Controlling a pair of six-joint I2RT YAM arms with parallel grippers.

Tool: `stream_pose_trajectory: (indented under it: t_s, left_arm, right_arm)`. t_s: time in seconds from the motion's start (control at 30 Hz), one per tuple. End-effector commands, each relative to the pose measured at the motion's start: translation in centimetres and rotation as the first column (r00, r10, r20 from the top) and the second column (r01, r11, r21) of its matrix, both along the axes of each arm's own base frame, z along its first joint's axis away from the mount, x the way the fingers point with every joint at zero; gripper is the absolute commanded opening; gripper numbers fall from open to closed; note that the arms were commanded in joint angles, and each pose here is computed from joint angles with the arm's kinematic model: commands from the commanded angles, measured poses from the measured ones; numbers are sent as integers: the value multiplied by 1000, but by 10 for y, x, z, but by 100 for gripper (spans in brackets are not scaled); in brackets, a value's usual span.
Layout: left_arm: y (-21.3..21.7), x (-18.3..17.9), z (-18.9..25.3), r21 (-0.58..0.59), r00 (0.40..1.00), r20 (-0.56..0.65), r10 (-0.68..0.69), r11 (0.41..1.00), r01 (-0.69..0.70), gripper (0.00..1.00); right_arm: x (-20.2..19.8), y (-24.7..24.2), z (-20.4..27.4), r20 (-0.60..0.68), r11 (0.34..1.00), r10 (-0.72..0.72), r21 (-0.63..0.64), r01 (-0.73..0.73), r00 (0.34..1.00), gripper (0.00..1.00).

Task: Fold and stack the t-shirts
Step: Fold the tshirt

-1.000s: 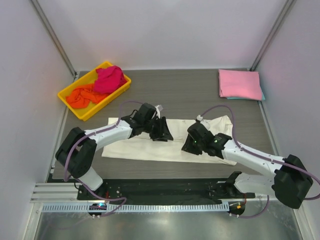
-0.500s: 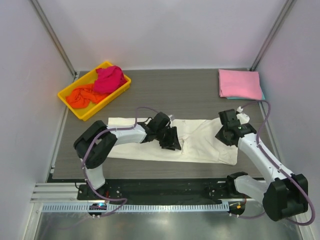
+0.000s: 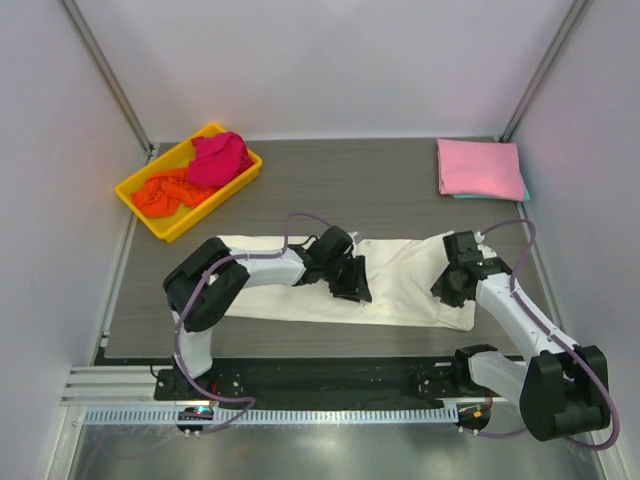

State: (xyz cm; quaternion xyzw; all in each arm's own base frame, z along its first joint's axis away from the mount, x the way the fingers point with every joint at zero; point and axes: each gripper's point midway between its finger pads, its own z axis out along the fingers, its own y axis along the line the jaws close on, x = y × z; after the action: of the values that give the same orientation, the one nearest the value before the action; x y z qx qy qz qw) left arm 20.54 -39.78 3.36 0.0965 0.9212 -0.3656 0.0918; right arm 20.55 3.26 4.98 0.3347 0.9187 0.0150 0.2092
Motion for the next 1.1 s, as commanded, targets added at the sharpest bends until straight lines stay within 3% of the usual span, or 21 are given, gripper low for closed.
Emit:
stream_pose_trajectory:
  t_s: [0.0, 0.33, 0.6, 0.7, 0.73, 0.83, 0.87, 0.9, 1.07]
  left_arm:
    - [-15, 10, 12, -45, 998, 58, -24, 999, 26, 42]
    - [-18, 12, 5, -37, 998, 47, -33, 999, 35, 37]
    - [-21, 11, 5, -44, 998, 41, -43, 998, 45, 30]
    - [-24, 11, 6, -52, 998, 29, -47, 997, 48, 24]
    - [-24, 11, 6, -55, 999, 26, -47, 997, 48, 18]
    - [-26, 9, 11, -66, 999, 18, -47, 997, 49, 0]
    - [-26, 8, 13, -74, 999, 11, -51, 996, 51, 0]
    - [-26, 8, 15, -78, 999, 7, -47, 996, 48, 0]
    - [-28, 8, 34, -102, 1000, -1, -24, 994, 24, 0]
  right_arm:
    - [-11, 3, -11, -34, 999, -41, 32, 42, 999, 29]
    - [4, 3, -6, 44, 998, -49, 36, 47, 998, 33]
    - [-5, 1, -19, 19, 997, -73, 36, 72, 997, 33]
    - [-8, 2, -22, 10, 996, -79, 40, 78, 997, 33]
    - [-6, 2, -20, 21, 996, -79, 46, 78, 997, 33]
    - [-2, 2, -14, 51, 996, -83, 48, 80, 995, 22]
    - [-1, 2, -13, 58, 996, -83, 49, 80, 995, 15]
    - [0, 2, -9, 75, 995, -84, 51, 80, 994, 3]
    - [-2, 3, 0, 106, 990, -122, 82, 114, 987, 1]
